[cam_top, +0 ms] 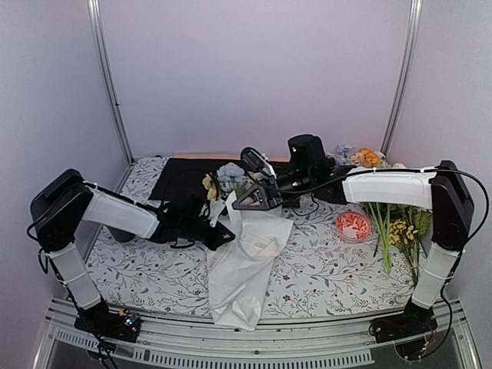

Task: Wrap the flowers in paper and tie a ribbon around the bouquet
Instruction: Cross the ribbon over the folded bouquet.

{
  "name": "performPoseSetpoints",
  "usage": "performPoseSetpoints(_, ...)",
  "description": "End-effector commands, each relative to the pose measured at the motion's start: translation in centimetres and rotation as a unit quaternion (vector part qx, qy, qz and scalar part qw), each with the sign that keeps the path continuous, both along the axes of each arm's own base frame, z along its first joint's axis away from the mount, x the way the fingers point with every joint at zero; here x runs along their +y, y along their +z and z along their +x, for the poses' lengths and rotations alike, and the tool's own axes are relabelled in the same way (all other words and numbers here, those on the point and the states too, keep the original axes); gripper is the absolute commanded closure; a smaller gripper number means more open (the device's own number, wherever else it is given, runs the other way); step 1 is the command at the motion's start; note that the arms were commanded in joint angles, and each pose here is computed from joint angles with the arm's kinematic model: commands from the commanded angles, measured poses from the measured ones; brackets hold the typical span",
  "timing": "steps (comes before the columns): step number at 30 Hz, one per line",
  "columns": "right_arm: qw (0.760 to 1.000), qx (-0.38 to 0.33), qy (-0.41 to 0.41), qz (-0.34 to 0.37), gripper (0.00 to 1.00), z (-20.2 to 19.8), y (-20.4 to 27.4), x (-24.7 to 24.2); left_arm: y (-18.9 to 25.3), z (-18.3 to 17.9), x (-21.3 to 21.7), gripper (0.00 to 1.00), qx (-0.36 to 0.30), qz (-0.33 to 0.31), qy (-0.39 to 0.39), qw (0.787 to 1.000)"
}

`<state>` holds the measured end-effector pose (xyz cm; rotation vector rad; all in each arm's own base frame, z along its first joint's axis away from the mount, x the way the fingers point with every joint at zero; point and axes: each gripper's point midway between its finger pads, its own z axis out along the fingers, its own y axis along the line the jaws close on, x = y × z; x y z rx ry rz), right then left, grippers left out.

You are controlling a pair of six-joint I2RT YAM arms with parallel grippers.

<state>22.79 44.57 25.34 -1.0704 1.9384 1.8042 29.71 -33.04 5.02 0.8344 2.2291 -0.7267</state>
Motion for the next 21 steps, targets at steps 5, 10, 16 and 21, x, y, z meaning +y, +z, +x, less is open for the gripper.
performPoseSetpoints(5, 0.990, -0.007, -0.010, -0.141, 1.00, -0.8, -10.8, 1.6, 4.9, 2.4, 0.4, 1.00, -0.053, -0.048, 0.026, 0.997)
performPoseSetpoints(10, 0.973, -0.017, -0.047, -0.224, 0.94, 0.5, -16.1, 0.4, 6.7, 2.1, 0.4, 1.00, -0.068, -0.062, 0.018, 0.996)
performPoseSetpoints(16, 0.966, -0.022, -0.083, -0.243, 0.70, 1.8, -16.1, -0.3, 5.9, 1.5, 0.8, 1.00, -0.058, -0.051, 0.015, 0.997)
performPoseSetpoints(21, 0.979, -0.039, -0.066, -0.190, 0.58, 1.6, -12.0, -0.3, 2.0, 1.3, 1.6, 0.88, -0.017, 0.017, 0.013, 1.000)
